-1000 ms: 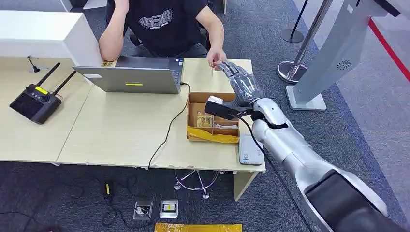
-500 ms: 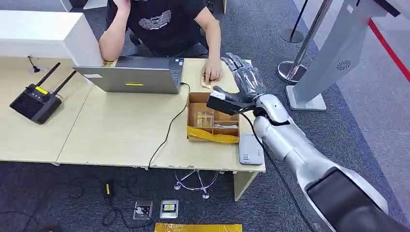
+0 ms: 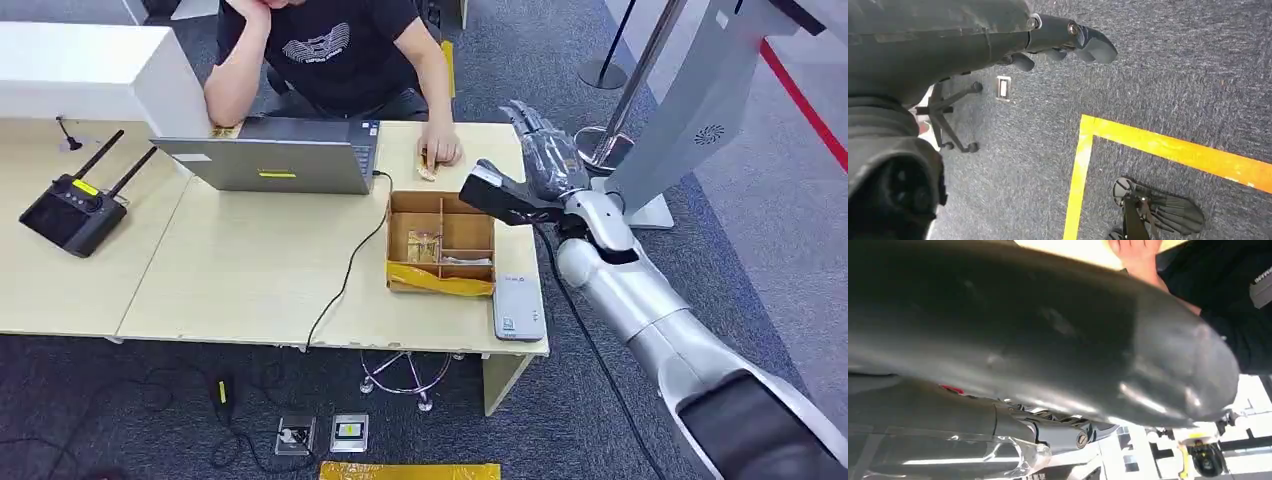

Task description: Pass the card to the sensor for recognition and then transmit it.

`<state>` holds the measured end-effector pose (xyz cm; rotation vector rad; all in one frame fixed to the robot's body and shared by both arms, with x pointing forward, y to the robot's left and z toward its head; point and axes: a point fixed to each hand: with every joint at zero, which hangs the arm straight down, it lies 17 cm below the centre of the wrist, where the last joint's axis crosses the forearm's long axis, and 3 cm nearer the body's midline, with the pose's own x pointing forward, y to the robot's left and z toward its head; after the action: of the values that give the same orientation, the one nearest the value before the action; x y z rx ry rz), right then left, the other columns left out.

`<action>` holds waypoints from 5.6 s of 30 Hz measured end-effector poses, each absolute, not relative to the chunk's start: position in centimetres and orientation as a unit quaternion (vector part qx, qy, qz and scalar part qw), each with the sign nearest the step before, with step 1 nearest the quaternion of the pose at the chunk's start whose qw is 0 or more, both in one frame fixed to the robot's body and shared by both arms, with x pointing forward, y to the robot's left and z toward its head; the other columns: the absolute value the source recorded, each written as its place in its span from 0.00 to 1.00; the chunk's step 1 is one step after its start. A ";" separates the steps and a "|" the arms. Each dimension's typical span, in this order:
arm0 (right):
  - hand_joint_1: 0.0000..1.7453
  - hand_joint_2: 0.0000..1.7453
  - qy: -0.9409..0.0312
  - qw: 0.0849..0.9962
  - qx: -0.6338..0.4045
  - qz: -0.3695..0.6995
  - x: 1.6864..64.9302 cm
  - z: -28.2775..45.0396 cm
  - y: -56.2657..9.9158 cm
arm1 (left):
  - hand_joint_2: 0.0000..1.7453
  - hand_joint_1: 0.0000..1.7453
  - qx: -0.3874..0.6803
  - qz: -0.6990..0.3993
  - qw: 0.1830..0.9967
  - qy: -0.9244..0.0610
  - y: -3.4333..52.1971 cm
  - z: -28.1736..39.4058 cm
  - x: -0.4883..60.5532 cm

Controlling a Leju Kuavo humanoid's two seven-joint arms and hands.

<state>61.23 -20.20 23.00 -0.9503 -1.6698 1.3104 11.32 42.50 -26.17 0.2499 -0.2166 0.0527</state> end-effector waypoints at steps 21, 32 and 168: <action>0.00 1.00 -0.623 0.472 -0.391 0.486 52.0 22.2 -22.0 | 0.00 0.00 0.135 0.059 0.986 -0.079 41.8 -26.6 10.4; 0.00 1.00 -0.653 0.436 -0.414 0.461 47.5 23.8 -20.5 | 0.00 0.00 0.133 0.057 0.986 -0.079 41.2 -26.6 10.5; 0.00 1.00 -0.520 0.493 -0.400 0.572 51.2 7.5 -14.3 | 0.00 0.00 0.121 0.034 0.989 -0.083 41.9 -26.3 11.1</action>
<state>51.16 -14.29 7.53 -0.9706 -1.2616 1.3869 11.10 41.94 -26.33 0.2431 -0.1663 0.0691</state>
